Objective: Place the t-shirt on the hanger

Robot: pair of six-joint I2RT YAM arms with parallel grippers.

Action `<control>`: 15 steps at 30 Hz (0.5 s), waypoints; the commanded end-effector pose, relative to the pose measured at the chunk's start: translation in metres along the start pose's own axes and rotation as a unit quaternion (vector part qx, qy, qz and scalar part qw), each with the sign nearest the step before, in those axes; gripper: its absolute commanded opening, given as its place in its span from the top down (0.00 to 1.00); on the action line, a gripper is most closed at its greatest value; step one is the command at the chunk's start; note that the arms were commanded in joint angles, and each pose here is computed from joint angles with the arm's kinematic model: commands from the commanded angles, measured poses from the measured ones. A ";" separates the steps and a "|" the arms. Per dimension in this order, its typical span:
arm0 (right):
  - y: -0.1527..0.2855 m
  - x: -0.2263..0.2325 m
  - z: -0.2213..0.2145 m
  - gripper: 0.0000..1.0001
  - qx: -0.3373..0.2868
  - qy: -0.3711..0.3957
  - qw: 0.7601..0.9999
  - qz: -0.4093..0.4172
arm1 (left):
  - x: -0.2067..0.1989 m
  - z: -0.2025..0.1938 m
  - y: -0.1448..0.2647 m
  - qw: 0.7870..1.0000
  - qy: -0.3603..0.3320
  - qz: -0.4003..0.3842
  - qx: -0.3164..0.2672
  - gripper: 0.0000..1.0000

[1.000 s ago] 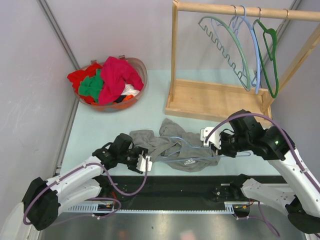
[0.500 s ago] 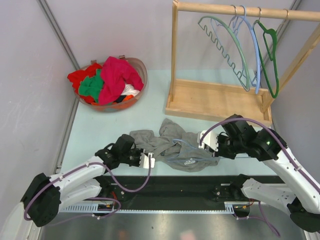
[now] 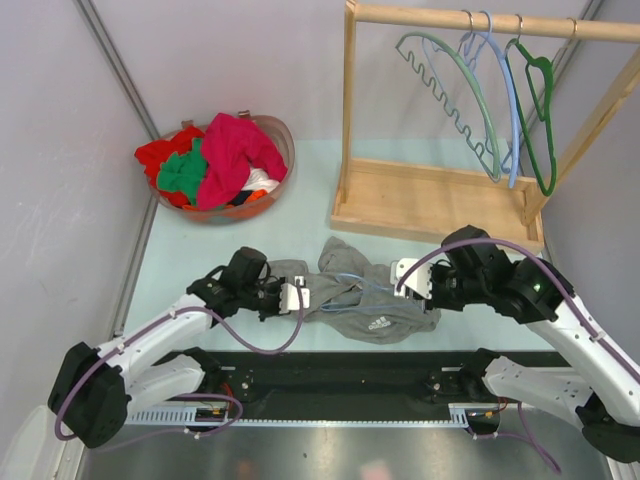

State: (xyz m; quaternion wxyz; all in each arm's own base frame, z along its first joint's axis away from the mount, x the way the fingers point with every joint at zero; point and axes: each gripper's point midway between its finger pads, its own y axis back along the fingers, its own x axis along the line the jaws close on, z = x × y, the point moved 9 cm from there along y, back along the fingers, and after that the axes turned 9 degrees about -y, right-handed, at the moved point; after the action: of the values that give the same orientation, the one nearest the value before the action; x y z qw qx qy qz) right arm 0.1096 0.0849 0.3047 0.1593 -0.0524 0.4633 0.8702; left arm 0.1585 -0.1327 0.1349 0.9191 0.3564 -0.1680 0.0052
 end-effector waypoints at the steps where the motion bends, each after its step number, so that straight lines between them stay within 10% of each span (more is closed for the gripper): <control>1: -0.004 -0.015 0.020 1.00 -0.044 0.031 0.998 -0.031 | 0.009 0.015 0.008 0.999 0.026 -0.010 -0.029 1.00; 15: -0.013 -0.018 0.023 1.00 -0.048 0.054 0.997 -0.021 | 0.030 0.014 0.019 0.996 0.084 0.013 -0.032 1.00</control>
State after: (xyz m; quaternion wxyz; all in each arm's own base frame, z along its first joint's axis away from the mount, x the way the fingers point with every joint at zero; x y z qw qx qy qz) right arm 0.1301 0.1035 0.3071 0.1550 -0.0945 0.4421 0.8784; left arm 0.1737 -0.1292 0.1555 0.9323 0.3432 -0.1088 0.0353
